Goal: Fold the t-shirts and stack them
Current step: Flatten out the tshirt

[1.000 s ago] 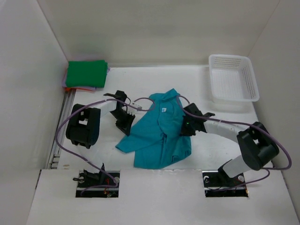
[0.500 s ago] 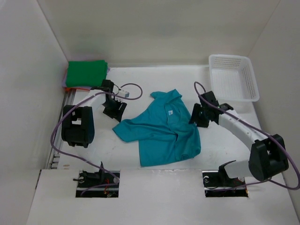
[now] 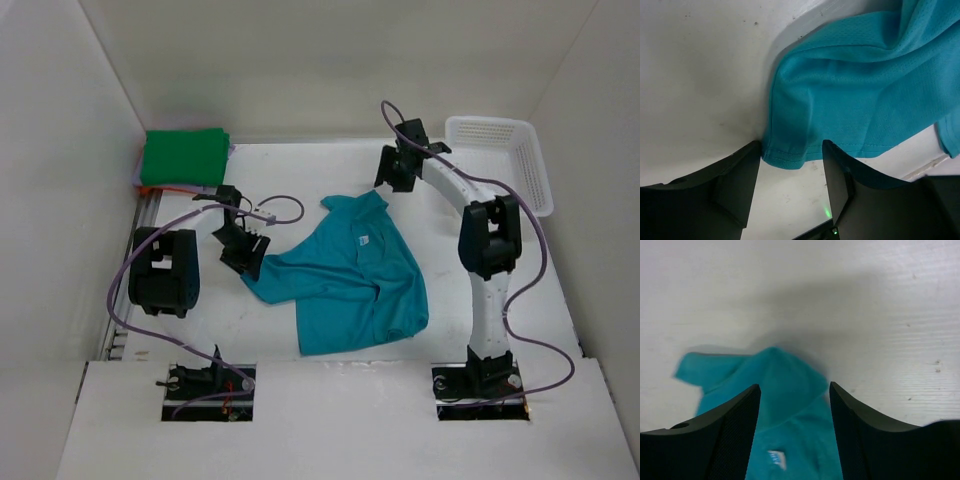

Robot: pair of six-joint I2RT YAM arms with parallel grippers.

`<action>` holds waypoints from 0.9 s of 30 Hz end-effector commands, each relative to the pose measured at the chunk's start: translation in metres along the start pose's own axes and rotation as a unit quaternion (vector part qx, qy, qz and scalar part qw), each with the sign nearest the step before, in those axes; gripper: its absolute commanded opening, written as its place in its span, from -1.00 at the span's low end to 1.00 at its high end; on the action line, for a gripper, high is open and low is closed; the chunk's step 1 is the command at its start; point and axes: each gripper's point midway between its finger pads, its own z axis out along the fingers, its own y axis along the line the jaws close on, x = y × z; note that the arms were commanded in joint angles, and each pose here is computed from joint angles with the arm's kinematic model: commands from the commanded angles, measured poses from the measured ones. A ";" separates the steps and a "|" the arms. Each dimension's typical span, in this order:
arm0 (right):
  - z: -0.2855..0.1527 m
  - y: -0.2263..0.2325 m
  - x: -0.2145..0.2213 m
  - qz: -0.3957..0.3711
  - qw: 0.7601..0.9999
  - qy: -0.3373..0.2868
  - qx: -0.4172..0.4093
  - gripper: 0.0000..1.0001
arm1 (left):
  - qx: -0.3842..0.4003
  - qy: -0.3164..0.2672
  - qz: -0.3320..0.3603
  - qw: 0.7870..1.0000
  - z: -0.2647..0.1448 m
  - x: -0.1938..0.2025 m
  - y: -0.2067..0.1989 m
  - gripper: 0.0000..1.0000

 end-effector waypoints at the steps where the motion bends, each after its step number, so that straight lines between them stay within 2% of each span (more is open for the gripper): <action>1: 0.006 -0.019 0.002 0.033 0.999 0.034 0.008 0.25 | 0.025 0.032 -0.014 0.999 0.022 0.017 -0.004 0.00; 4: 0.018 -0.023 0.023 0.042 0.997 0.069 -0.004 0.28 | 0.033 0.041 -0.024 0.998 0.030 0.017 -0.003 -0.19; 7: 0.032 -0.020 0.041 0.045 0.994 0.097 -0.020 0.28 | 0.036 0.043 -0.030 0.998 0.032 0.013 -0.002 -0.64; 11: 0.041 -0.003 0.048 0.066 0.990 0.109 -0.054 0.06 | 0.029 0.025 -0.029 0.999 0.026 0.002 0.000 -0.91; 13: 0.041 0.011 0.048 0.079 0.987 0.114 -0.085 -0.18 | 0.024 0.005 -0.028 0.999 0.018 -0.007 0.001 -0.98; 17: 0.038 0.023 0.050 0.099 0.981 0.129 -0.108 -0.84 | 0.012 -0.036 -0.025 0.999 0.003 -0.025 0.006 -1.00; 19: 0.035 0.024 0.047 0.099 0.981 0.123 -0.110 -1.00 | 0.002 -0.050 -0.025 0.998 -0.003 -0.034 0.011 -1.00; 23: 0.009 0.036 0.001 0.095 0.984 0.065 -0.138 -1.00 | -0.053 -0.113 -0.017 0.992 -0.040 -0.081 0.041 -1.00; 27: -0.057 0.065 -0.101 0.081 0.976 -0.060 -0.191 -1.00 | -0.146 -0.225 0.018 0.963 -0.128 -0.163 0.073 -1.00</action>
